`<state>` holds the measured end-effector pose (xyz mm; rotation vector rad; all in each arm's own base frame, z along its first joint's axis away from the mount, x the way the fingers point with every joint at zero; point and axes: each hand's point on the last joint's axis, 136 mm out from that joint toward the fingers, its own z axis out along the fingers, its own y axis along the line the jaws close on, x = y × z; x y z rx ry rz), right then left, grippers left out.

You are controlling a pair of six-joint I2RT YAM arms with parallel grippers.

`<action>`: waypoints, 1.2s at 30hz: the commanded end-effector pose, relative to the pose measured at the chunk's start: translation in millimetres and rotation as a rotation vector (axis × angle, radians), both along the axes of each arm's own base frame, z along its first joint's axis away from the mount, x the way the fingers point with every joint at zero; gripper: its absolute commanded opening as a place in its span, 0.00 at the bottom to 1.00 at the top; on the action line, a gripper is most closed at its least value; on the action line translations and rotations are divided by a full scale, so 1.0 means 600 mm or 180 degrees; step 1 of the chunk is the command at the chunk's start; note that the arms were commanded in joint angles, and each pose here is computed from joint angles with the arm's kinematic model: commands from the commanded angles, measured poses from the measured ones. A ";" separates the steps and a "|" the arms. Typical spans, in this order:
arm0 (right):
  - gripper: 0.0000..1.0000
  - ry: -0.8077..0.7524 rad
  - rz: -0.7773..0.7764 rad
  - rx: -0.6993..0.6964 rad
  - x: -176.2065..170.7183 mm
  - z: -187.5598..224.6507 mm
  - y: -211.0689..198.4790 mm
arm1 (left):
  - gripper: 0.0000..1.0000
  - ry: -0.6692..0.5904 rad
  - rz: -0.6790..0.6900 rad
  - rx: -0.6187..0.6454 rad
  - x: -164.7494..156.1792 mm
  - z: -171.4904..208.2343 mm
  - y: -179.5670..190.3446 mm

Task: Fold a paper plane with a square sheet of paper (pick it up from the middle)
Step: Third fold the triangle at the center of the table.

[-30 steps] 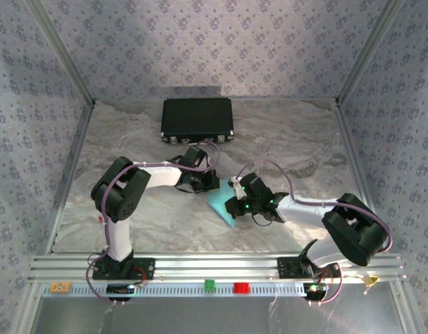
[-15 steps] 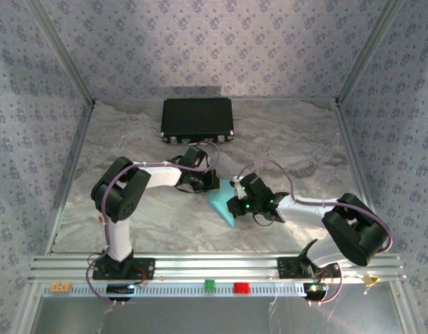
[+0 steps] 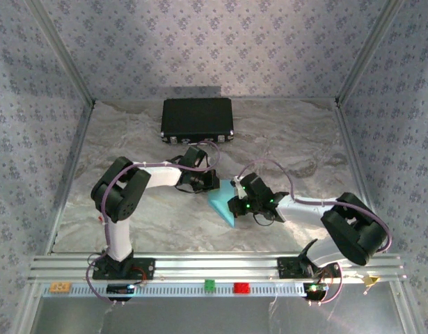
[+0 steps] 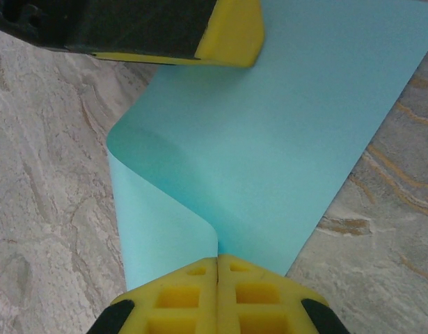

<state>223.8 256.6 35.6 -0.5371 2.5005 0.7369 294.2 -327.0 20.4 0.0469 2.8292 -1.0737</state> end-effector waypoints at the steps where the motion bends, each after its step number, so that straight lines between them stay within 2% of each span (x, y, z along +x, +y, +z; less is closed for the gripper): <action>1: 0.01 0.0048 -0.0070 -0.0048 0.006 -0.005 -0.004 | 0.05 0.0159 0.0021 0.0243 -0.025 -0.033 0.024; 36: 0.01 0.0142 0.0000 0.0018 0.007 -0.004 0.005 | 0.05 0.0164 0.0028 0.0236 -0.024 -0.034 0.024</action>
